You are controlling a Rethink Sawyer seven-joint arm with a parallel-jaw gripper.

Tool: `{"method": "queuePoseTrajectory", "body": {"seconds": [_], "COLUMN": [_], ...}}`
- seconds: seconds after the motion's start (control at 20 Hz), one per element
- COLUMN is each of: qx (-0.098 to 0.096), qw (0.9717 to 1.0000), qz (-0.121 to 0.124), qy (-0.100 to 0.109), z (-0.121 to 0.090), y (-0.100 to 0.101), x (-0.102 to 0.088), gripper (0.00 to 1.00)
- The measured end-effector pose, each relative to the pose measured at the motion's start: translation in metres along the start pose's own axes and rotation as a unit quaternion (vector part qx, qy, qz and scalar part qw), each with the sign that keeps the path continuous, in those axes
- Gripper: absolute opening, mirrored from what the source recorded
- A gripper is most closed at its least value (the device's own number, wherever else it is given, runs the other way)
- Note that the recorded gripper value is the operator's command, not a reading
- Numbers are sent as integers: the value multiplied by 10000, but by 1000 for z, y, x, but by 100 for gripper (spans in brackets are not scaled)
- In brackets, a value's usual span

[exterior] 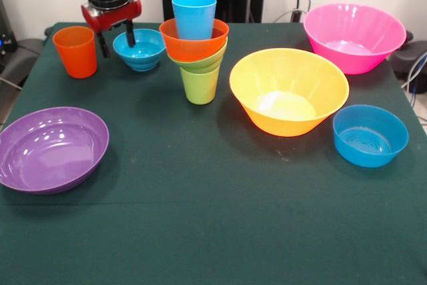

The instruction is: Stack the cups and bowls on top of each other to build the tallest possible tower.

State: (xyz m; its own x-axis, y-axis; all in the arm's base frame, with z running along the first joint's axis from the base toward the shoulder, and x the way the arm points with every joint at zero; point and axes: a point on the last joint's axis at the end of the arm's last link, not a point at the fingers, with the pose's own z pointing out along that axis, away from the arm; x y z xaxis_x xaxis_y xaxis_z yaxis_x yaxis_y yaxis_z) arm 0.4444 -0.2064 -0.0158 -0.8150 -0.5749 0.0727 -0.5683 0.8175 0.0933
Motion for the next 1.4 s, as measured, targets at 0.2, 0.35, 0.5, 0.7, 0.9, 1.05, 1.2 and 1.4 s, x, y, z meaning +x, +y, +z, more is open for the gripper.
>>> {"method": "queuePoseTrajectory", "body": {"seconds": [0.2,0.35,0.5,0.7,0.9,1.05,1.2,1.4], "qx": [-72,-133,-211,-326,-378,-399,-414,-407], "qw": [10000,9999,9998,9995,9993,9992,9991,9992], "qz": [-30,-24,-10,-2,1,4,32,35], "qy": [-2,-26,-49,-56,-47,-32,-19,-4], "z": [16,23,30,39,43,44,43,39], "y": [8,12,18,25,29,31,31,32], "x": [6,7,8,9,9,10,10,6], "gripper": [100,100,100,100,100,100,0,0]}}
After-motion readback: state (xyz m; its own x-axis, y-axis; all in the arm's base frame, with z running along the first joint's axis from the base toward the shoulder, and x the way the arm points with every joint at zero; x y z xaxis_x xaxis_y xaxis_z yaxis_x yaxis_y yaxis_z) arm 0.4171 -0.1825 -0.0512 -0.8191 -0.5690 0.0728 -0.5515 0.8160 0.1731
